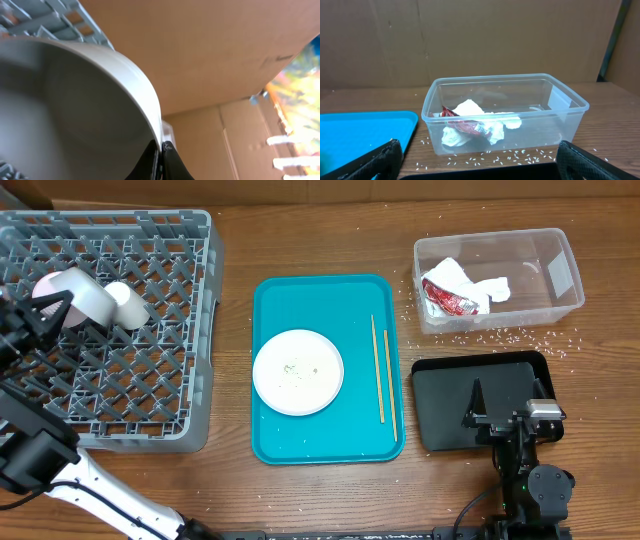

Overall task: Sort waste into correct bins and load items into the dishwasher
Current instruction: 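Carry the small white bowl with the left gripper into the rack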

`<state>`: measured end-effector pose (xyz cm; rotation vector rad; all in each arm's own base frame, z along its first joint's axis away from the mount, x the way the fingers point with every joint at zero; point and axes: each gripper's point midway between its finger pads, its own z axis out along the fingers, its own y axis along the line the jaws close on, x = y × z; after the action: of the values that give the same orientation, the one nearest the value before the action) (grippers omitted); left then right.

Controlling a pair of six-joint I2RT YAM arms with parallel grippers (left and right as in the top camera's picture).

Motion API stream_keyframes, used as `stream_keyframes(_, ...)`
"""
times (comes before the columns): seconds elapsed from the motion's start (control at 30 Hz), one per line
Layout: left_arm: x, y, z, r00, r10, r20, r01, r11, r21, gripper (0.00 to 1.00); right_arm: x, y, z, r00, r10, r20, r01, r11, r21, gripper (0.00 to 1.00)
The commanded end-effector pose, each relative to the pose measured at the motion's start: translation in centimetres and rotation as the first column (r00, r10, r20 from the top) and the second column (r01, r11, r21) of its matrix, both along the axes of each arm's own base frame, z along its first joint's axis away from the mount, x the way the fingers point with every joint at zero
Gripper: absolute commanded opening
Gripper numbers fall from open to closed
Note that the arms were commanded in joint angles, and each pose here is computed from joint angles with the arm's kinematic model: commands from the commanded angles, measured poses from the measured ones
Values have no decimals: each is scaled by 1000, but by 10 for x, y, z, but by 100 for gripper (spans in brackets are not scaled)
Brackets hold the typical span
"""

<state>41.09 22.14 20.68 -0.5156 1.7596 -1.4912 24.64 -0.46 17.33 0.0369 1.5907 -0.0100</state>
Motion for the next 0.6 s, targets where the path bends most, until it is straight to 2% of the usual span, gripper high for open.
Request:
stream_keyframes(0.0, 0, 13, -19, 999, 33, 8, -32, 998, -49, 4, 0, -2, -1, 1000, -8, 5, 8, 1000, -1, 100)
stream_keyframes(0.33, -16, 35, -45, 992, 63, -112, -73, 994, -87, 4, 0, -2, -1, 1000, -9, 5, 9, 1000, -1, 100)
stream_keyframes(0.57, -37, 54, -59, 956, 87, -280, -133, 980, -151, 4, 0, -2, -1, 1000, -9, 5, 9, 1000, -1, 100)
